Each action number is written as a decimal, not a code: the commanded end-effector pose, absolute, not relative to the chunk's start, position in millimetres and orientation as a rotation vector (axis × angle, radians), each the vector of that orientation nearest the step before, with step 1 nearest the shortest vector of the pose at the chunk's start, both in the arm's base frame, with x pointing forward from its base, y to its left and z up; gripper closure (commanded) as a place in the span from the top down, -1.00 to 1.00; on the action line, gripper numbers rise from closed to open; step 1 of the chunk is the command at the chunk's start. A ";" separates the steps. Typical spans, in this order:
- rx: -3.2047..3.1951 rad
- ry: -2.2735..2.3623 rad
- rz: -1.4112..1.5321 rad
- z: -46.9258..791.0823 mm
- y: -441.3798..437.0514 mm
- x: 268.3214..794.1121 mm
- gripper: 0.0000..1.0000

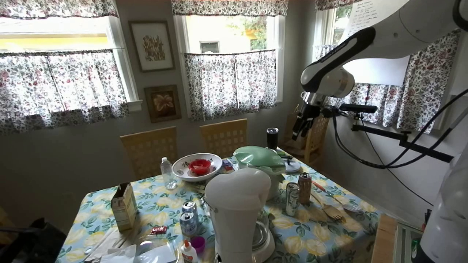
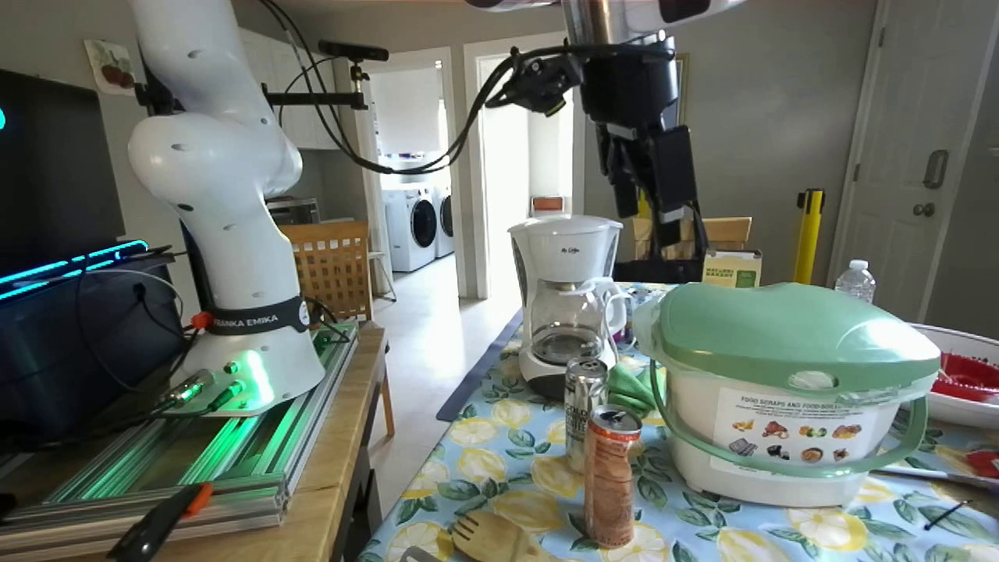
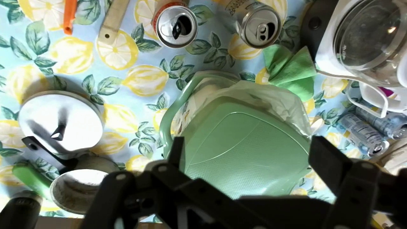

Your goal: Open the white and green bin then put the orange can inside the bin.

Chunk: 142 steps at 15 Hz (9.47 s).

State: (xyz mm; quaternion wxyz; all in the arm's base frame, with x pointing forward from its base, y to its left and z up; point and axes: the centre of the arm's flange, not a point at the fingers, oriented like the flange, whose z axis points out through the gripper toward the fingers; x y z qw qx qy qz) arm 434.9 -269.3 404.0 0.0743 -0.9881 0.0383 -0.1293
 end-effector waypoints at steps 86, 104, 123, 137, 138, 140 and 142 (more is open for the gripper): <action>-2.471 0.327 -0.419 222.2 -334.0 527.5 1.00; -2.307 0.377 -0.601 225.3 -325.8 542.2 1.00; -2.409 0.029 -0.701 340.6 -276.0 561.8 1.00; -2.570 -0.299 -0.696 389.6 -191.3 608.9 1.00; -2.573 -0.297 -0.690 390.2 -186.2 610.8 1.00; -2.573 -0.293 -0.699 391.5 -179.1 612.8 1.00; -2.565 -0.295 -0.713 395.4 -175.9 613.4 1.00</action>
